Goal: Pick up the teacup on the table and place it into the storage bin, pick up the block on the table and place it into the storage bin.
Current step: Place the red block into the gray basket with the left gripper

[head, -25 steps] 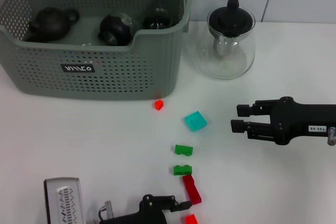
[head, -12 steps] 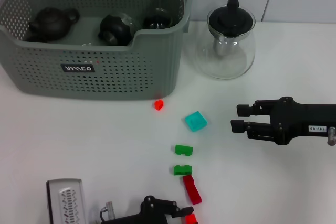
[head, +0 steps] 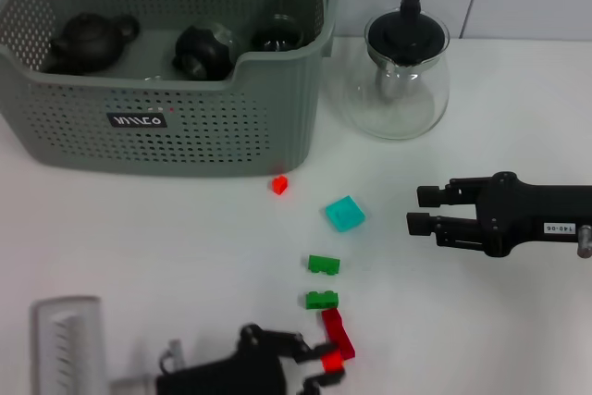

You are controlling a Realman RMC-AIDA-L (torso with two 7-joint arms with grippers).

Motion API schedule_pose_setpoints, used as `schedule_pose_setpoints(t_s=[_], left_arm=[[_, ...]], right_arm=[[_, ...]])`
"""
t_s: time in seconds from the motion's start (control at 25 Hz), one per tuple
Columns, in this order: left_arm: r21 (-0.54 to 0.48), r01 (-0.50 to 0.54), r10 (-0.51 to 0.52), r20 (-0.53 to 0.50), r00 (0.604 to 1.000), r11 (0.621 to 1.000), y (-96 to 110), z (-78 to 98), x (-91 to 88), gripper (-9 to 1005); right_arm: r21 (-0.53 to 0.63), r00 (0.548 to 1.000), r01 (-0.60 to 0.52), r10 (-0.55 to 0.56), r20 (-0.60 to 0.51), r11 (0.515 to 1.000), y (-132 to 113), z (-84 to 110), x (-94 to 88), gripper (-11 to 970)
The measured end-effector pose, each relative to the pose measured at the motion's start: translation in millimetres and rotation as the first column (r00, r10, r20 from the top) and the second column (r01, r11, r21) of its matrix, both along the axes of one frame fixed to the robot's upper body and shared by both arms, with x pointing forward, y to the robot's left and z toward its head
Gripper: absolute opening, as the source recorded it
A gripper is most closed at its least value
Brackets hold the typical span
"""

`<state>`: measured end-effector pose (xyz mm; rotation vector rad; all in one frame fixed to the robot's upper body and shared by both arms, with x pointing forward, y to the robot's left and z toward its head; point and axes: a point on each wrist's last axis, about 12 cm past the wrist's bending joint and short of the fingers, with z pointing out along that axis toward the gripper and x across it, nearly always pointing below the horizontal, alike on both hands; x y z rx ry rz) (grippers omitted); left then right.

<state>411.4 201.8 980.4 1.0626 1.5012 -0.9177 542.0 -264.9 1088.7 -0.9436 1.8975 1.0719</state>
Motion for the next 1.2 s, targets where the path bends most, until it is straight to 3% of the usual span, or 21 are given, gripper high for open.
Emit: schedule_pose_setpoints(t_s=[0.16, 0.32, 0.44, 0.56, 0.64, 0.76, 0.84, 0.92, 1.08, 1.16, 1.2], left_arm=[[-0.135, -0.042, 0.041, -0.009, 0.999, 0.99, 30.9, 26.0, 10.0, 188], [-0.289, -0.116, 0.116, -0.019, 0.993, 0.95, 73.7, 66.4, 30.5, 188], [-0.386, -0.25, 0.243, -0.067, 0.968, 0.888, 109.9, 103.4, 66.2, 187], [-0.409, -0.366, 0.348, -0.12, 0.93, 0.836, 136.1, 134.5, 104.5, 187], [-0.373, -0.439, 0.407, -0.167, 0.898, 0.817, 147.9, 152.7, 134.7, 187], [-0.242, -0.5, 0.456, -0.219, 0.863, 0.831, 152.9, 172.6, 175.2, 187], [-0.147, -0.529, 0.485, -0.255, 0.837, 0.836, 149.5, 178.1, 194.7, 187], [-0.017, -0.573, 0.542, -0.301, 0.785, 0.82, 140.5, 179.8, 215.1, 187], [0.144, -0.642, 0.65, -0.316, 0.691, 0.753, 123.8, 172.2, 231.7, 212], [0.154, -0.648, 0.659, -0.311, 0.684, 0.746, 120.4, 170.7, 232.3, 228], [0.11, -0.648, 0.646, -0.303, 0.701, 0.754, 116.3, 172.3, 227.3, 237]], right_arm=[[-0.001, 1.0, 0.0, 0.0, 0.002, 1.0, -0.1, 0.6, 0.7, 523], [-0.001, 1.0, 0.0, 0.0, 0.003, 1.0, 0.5, 0.7, 1.1, 523], [0.001, 1.0, -0.003, 0.003, 0.005, 1.0, 2.2, 0.9, 1.7, 523], [0.003, 1.0, -0.007, 0.007, 0.007, 1.0, 4.3, 1.0, 1.9, 522], [0.004, 1.0, -0.009, 0.009, 0.009, 1.0, 5.1, 1.1, 2.1, 521], [0.005, 1.0, -0.012, 0.012, 0.012, 1.0, 6.5, 1.5, 2.7, 520], [0.005, 1.0, -0.016, 0.016, 0.016, 1.0, 7.7, 2.3, 3.6, 520], [0.006, 1.0, -0.02, 0.02, 0.019, 1.0, 9.2, 3.2, 4.7, 520], [0.007, 0.999, -0.024, 0.023, 0.022, 1.0, 10.8, 4.0, 5.6, 521], [0.007, 0.999, -0.023, 0.023, 0.022, 1.0, 10.8, 4.0, 5.7, 521], [0.007, 0.999, -0.024, 0.023, 0.022, 1.0, 10.9, 4.0, 5.6, 521]])
